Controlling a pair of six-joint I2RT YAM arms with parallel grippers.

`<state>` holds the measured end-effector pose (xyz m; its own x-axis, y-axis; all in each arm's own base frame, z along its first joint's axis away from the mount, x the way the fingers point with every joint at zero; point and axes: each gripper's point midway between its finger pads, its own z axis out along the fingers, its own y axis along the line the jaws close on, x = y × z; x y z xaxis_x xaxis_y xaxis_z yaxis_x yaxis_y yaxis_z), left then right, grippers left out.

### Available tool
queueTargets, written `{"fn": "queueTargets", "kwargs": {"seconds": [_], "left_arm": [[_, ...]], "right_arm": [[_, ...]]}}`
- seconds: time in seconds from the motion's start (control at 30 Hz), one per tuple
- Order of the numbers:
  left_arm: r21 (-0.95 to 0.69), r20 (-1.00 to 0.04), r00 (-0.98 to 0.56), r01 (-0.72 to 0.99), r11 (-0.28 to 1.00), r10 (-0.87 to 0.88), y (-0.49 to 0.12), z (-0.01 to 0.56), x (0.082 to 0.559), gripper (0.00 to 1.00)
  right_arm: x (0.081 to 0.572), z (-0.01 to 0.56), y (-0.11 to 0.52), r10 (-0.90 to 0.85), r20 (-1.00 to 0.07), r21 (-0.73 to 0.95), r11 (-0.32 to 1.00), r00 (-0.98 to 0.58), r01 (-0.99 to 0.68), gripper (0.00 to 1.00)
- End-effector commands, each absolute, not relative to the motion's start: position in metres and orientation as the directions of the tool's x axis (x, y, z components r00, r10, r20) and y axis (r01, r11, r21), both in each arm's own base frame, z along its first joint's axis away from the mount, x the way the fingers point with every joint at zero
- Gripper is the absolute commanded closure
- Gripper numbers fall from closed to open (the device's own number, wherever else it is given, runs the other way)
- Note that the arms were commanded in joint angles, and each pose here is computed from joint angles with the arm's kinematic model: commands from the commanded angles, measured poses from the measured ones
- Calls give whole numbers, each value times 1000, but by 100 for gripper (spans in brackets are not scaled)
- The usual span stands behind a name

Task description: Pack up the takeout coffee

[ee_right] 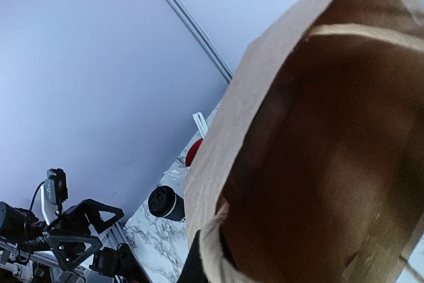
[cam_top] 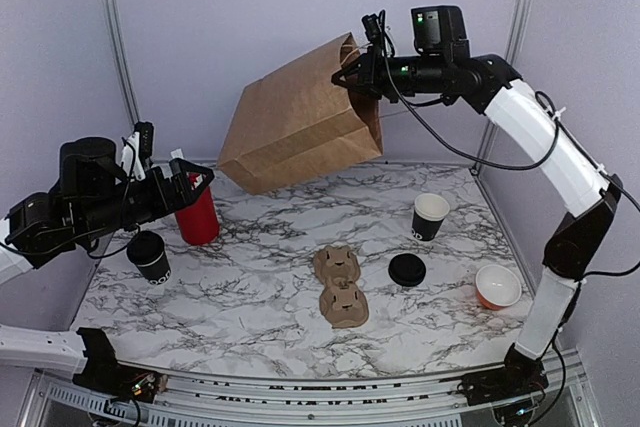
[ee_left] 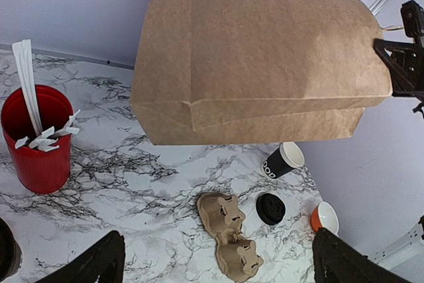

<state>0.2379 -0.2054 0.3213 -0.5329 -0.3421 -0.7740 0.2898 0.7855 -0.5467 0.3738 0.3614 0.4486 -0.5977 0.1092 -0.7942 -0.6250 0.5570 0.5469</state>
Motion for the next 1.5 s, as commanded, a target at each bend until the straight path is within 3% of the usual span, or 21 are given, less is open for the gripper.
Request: {"fn": "queueTargets", "kwargs": {"seconds": [0.0, 0.3, 0.77, 0.97, 1.27, 1.47], "left_arm": [[-571, -751, -543, 251, 781, -375, -205, 318, 240, 1], [-575, -710, -600, 192, 795, -369, -213, 285, 240, 1], [-352, -754, -623, 119, 928, -206, -205, 219, 258, 1], [-336, -758, -619, 99, 937, -207, -203, 214, 261, 1], [-380, -795, -521, 30, 925, -310, -171, 252, 255, 1], [-424, -792, -516, 83, 902, -326, -171, 265, 247, 1]], "right_arm": [[344, 412, 357, 30, -785, 472, 676, -619, -566, 100], [289, 392, 349, 17, -780, 479, 658, -625, -581, 100], [262, 334, 439, -87, -692, 464, 706, -716, -535, 100], [259, 331, 472, -91, -692, 496, 660, -716, -564, 88], [232, 388, 514, -78, -763, 553, 436, -642, -710, 52], [214, 410, 512, -85, -820, 514, 325, -566, -794, 38]]}}
